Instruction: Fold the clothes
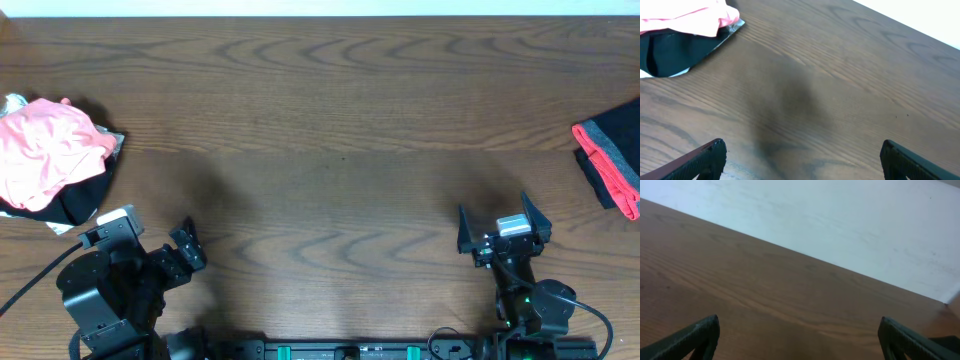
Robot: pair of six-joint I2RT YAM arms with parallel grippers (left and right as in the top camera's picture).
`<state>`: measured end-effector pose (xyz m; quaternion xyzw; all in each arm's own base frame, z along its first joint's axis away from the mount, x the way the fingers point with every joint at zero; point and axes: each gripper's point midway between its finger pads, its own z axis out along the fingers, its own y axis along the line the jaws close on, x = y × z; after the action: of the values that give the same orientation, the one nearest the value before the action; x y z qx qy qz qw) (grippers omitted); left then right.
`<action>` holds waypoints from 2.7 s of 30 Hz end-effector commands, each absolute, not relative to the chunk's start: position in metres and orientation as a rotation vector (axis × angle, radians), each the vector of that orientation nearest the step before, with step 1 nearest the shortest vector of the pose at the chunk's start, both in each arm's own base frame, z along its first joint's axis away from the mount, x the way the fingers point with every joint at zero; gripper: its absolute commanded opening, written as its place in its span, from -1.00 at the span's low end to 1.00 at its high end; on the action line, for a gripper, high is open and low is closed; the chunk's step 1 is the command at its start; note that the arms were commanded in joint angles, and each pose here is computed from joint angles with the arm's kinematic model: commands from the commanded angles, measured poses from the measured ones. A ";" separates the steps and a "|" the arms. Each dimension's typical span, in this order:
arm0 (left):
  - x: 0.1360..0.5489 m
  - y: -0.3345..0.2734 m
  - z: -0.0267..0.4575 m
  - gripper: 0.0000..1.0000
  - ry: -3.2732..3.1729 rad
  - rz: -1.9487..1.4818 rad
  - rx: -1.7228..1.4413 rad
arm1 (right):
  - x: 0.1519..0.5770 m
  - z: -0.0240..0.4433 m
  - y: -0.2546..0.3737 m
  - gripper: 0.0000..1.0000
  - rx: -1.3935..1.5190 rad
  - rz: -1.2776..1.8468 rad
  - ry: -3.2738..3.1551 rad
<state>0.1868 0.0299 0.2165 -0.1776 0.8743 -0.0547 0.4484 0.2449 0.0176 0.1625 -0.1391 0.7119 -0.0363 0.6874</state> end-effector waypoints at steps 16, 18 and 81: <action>0.186 0.011 0.213 0.96 2.200 -0.196 -0.346 | 0.245 0.162 0.015 0.99 -0.314 -0.105 1.595; 0.186 0.011 0.213 0.96 2.200 -0.196 -0.346 | 0.245 0.162 0.015 0.98 -0.314 -0.105 1.595; 0.244 -0.011 0.142 0.96 1.703 -0.104 0.049 | 0.245 0.162 0.015 0.98 -0.314 -0.105 1.595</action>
<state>0.2446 -0.0090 0.1571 0.0145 0.7368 -0.0448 0.6744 0.2450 0.0167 0.1624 -0.1376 0.7123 -0.0384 0.6872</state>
